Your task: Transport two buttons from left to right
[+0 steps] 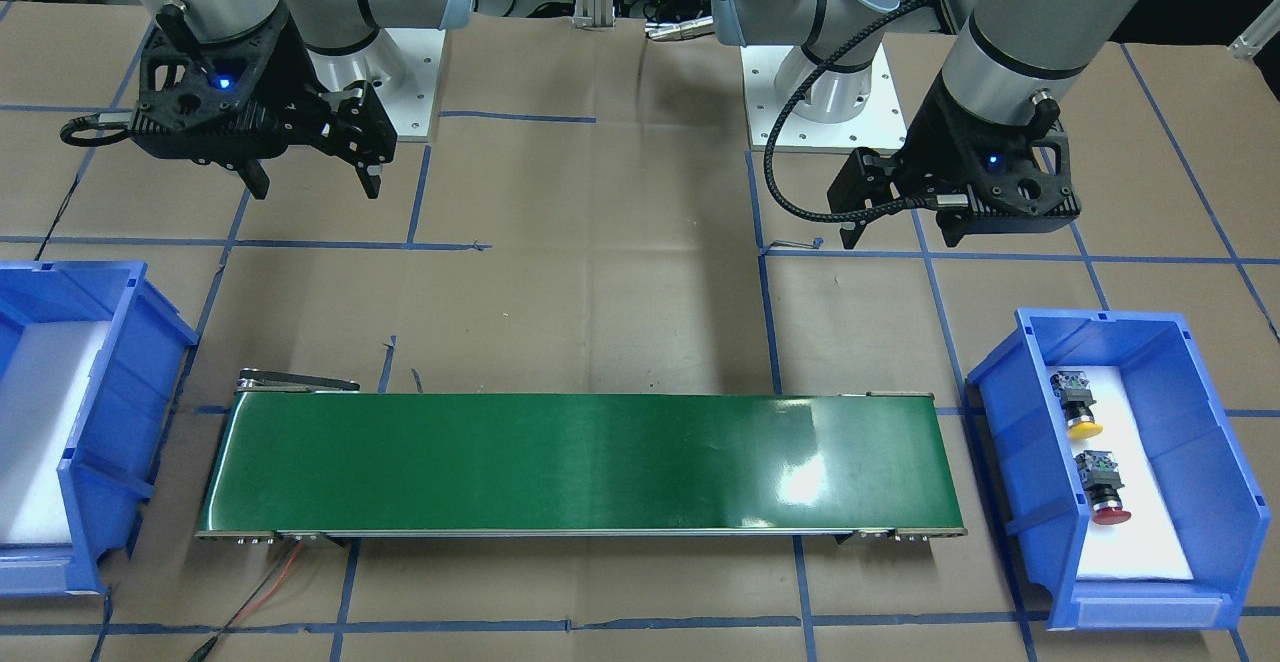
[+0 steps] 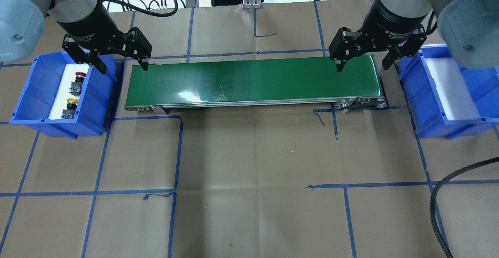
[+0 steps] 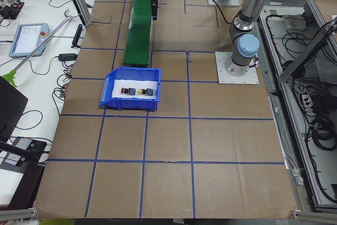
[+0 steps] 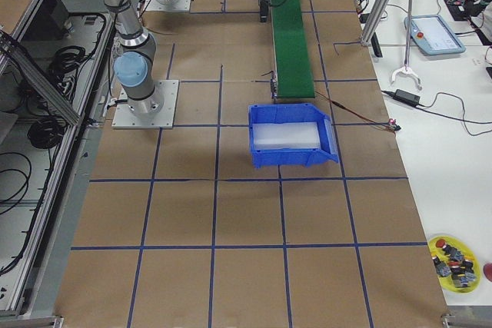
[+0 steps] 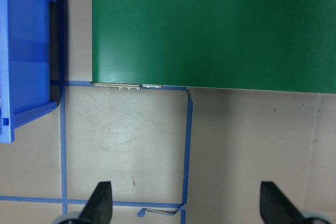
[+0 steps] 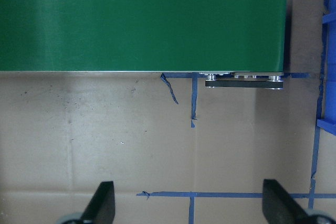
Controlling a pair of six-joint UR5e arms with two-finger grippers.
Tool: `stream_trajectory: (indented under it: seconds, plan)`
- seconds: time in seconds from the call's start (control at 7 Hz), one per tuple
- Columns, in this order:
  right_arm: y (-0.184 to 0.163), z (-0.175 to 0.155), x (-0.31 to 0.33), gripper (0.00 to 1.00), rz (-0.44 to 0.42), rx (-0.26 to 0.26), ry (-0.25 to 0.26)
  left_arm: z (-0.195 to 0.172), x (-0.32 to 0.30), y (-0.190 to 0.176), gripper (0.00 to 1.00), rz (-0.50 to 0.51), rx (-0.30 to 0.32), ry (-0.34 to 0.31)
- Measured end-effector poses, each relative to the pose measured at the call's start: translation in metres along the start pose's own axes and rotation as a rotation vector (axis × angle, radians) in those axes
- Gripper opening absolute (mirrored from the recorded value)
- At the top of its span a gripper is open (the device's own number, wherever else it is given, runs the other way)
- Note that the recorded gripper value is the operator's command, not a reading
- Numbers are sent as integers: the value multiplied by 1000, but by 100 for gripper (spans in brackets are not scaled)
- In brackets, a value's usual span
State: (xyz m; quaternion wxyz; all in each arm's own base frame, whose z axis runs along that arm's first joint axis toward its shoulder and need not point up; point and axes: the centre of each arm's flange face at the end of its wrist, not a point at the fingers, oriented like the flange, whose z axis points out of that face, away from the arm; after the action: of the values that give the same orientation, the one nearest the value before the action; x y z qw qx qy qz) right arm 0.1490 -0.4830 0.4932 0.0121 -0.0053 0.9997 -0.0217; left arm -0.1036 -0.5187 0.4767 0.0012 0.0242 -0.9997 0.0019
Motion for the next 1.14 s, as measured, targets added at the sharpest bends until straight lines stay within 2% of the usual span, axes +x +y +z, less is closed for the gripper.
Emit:
stream_trajectory:
  seconds: [1.14]
  plan:
    - [-1,3,0,100,0,-10,3,-4,-3,1,100,-2,7,-3]
